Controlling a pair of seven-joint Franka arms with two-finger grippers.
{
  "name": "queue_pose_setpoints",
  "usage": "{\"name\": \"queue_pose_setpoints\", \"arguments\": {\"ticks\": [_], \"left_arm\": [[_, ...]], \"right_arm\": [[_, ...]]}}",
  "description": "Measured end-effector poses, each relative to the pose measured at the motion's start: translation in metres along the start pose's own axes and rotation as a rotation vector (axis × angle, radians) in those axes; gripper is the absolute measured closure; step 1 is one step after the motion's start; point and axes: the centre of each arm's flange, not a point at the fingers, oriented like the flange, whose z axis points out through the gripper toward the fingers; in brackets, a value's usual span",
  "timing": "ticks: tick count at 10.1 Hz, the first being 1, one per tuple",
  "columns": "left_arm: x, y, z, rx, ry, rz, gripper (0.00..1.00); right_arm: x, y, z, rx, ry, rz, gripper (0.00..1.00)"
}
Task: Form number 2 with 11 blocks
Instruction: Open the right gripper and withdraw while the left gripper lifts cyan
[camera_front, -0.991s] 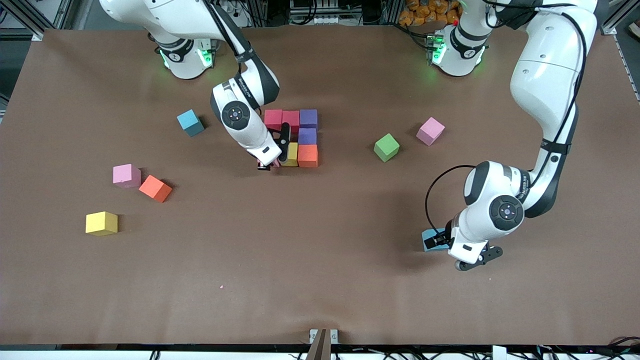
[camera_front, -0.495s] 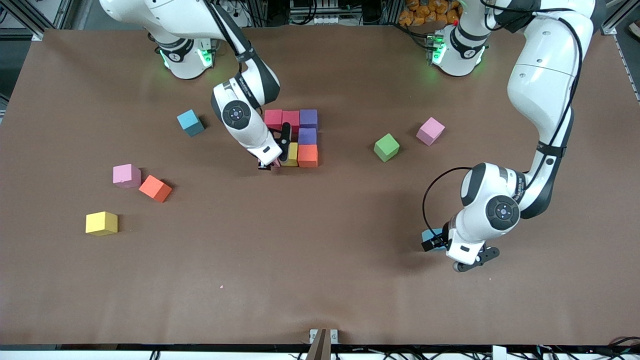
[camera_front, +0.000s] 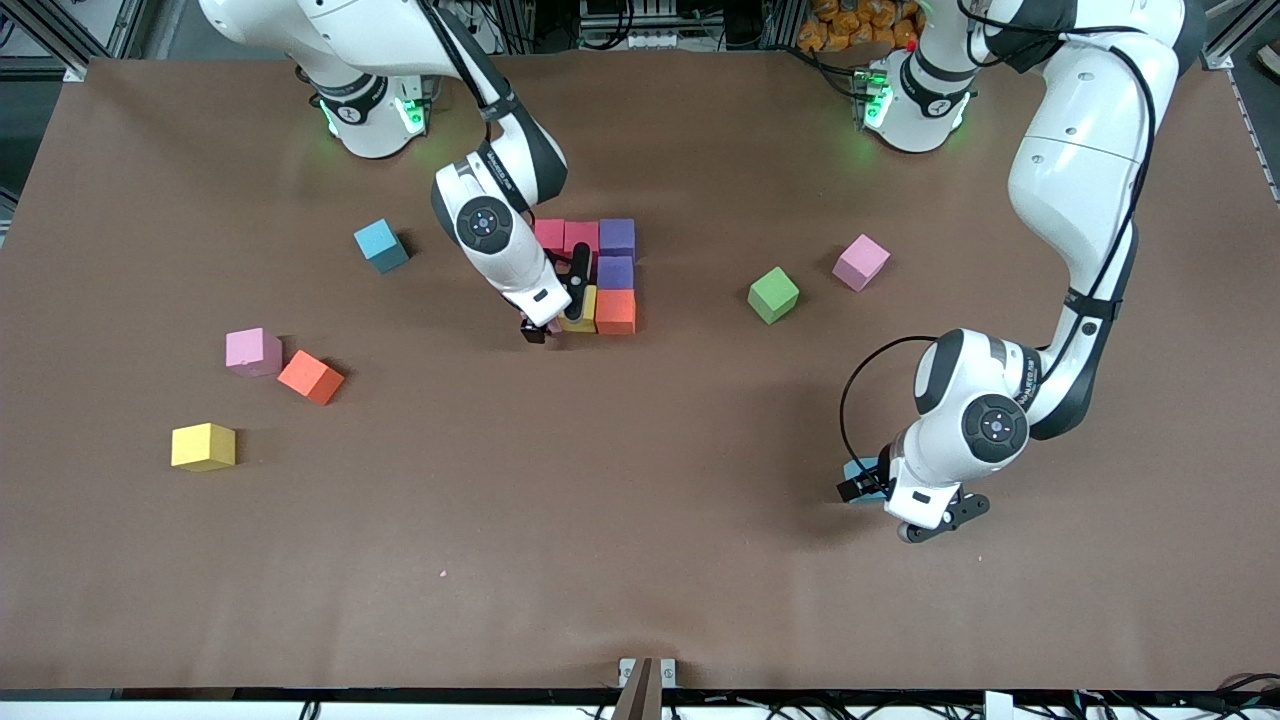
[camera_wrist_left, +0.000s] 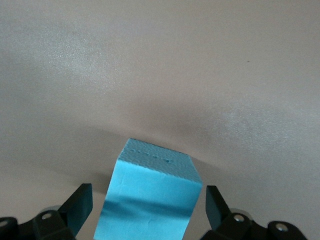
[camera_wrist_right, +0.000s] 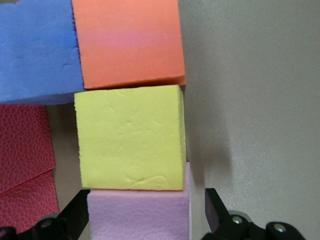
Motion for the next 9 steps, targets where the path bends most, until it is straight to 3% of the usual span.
{"name": "queue_pose_setpoints", "arguments": {"ticks": [4, 9], "left_arm": [[-0.003, 0.004, 0.001, 0.026, 0.021, 0.039, 0.00], [-0.005, 0.008, 0.001, 0.058, 0.048, 0.090, 0.00]], "right_arm": [[0.001, 0.000, -0.001, 0.003, 0.000, 0.001, 0.00], [0.005, 0.001, -0.019, 0.051, -0.017, 0.003, 0.00]]}}
